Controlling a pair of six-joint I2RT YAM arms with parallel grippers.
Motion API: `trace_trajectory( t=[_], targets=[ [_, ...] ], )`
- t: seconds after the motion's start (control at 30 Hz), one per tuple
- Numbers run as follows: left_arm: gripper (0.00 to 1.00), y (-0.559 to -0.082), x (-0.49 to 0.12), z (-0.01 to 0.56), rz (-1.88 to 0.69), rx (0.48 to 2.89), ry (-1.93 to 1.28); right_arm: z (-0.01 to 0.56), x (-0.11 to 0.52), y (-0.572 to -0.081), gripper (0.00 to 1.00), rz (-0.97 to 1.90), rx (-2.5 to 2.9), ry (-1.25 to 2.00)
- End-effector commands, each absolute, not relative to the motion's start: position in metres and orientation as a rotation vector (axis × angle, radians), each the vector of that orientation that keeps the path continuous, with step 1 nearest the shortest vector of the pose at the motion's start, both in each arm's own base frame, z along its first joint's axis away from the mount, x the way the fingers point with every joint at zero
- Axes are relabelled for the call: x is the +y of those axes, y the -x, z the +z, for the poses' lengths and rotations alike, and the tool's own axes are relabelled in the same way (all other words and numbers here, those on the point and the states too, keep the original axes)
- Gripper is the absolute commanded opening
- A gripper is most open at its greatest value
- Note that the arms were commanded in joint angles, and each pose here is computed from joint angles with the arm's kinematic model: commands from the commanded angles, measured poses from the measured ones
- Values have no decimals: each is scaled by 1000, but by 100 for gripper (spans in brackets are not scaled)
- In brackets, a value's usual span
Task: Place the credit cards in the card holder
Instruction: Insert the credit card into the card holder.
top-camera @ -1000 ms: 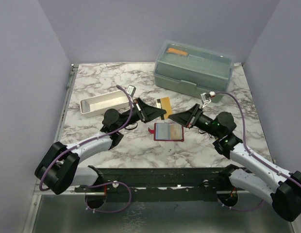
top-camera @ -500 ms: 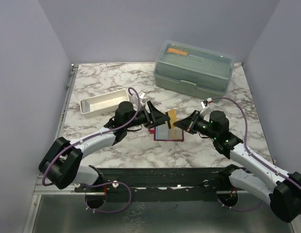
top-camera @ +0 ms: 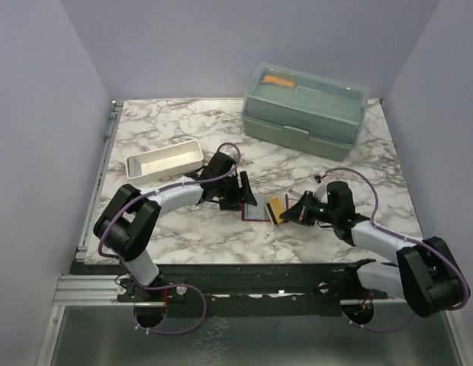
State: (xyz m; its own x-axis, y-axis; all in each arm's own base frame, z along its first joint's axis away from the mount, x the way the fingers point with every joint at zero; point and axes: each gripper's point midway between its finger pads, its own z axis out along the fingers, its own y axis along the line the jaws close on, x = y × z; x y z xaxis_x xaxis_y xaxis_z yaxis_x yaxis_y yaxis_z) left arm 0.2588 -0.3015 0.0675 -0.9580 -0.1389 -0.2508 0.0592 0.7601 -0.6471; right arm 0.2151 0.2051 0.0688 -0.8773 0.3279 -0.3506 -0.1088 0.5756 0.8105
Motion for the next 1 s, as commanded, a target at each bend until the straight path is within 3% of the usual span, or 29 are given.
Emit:
trace_trajectory(
  t=[0.0, 0.13, 0.57, 0.97],
  targets=[
    [68, -258, -283, 38, -785, 2776, 34, 74, 207, -219, 0, 1315, 2279, -96],
    [66, -257, -280, 22, -737, 2813, 59, 69, 207, -218, 0, 1365, 2262, -88],
    [45, -261, -266, -5, -591, 2847, 118, 51, 201, -222, 0, 1398, 2276, -131],
    [40, -257, -261, -8, -573, 2855, 127, 44, 195, -221, 0, 1385, 2296, -148]
  ],
)
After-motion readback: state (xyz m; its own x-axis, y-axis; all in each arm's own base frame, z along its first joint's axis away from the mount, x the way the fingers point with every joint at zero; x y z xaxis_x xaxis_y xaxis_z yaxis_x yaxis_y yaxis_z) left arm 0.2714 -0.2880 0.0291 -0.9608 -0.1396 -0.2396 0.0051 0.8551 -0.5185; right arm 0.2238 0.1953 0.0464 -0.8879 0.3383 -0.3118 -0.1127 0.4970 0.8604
